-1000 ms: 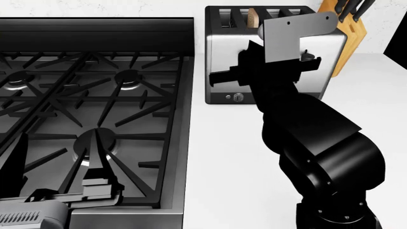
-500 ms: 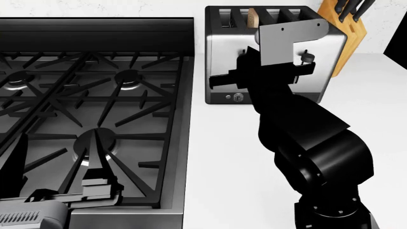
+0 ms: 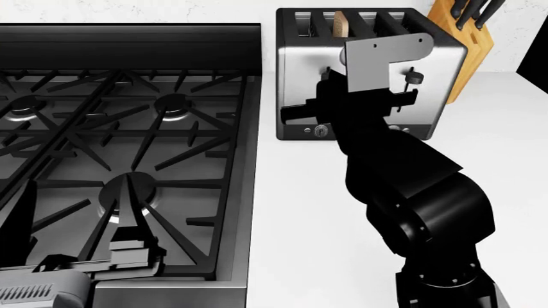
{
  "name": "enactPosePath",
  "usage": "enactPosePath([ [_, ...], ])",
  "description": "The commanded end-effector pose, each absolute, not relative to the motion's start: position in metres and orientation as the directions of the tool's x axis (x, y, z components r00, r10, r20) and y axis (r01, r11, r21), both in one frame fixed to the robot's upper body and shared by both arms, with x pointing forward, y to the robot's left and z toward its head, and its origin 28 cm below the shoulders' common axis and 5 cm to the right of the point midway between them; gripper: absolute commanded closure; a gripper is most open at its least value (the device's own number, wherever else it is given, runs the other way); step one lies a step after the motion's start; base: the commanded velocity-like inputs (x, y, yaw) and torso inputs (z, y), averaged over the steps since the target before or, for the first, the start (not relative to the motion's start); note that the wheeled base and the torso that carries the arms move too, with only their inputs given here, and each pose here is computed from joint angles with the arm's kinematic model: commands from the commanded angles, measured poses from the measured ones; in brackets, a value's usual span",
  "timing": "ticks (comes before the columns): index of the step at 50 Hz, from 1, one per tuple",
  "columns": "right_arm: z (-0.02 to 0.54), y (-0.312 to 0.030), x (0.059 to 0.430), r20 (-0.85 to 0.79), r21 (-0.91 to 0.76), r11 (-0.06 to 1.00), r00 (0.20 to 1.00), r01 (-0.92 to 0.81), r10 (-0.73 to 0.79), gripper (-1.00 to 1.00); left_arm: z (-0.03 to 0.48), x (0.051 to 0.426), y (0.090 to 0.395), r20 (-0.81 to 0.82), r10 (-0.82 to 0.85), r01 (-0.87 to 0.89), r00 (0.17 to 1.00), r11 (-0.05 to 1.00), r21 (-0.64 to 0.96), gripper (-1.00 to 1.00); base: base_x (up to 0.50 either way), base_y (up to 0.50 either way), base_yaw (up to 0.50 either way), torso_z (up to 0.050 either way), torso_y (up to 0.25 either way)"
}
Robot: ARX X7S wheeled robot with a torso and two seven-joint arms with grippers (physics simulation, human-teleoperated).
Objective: Push down the lever of the toaster to turn it on.
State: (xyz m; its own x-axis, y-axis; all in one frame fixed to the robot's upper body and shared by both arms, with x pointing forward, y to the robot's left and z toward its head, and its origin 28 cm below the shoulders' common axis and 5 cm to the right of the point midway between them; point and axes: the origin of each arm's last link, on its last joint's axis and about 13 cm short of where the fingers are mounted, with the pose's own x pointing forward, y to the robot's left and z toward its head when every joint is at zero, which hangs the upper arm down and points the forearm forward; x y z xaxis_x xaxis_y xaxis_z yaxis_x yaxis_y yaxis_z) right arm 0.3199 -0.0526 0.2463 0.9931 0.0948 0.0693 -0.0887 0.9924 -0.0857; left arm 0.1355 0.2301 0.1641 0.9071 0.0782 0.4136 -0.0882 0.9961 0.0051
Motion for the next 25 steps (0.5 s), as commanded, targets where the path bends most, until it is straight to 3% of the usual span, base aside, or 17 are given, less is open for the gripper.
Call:
enactPosePath([
  [1, 0.2435, -0.0568, 0.3265, 0.043, -0.08, 0.994, 0.995, -0.081, 0.085, 1.0, 0.1639, 0.1356, 0.23, 0.412, 0.078, -0.088, 0.908, 0.996, 0.005, -1.0, 0.0, 0.0, 0.0, 0.0, 0.0],
  [25, 0.2375, -0.0557, 0.3331, 0.006, -0.106, 0.991, 0.996, -0.086, 0.087, 1.0, 0.1633, 0.1357, 0.231, 0.413, 0.083, -0.093, 0.907, 0.996, 0.003, -1.0, 0.0, 0.0, 0.0, 0.0, 0.0],
])
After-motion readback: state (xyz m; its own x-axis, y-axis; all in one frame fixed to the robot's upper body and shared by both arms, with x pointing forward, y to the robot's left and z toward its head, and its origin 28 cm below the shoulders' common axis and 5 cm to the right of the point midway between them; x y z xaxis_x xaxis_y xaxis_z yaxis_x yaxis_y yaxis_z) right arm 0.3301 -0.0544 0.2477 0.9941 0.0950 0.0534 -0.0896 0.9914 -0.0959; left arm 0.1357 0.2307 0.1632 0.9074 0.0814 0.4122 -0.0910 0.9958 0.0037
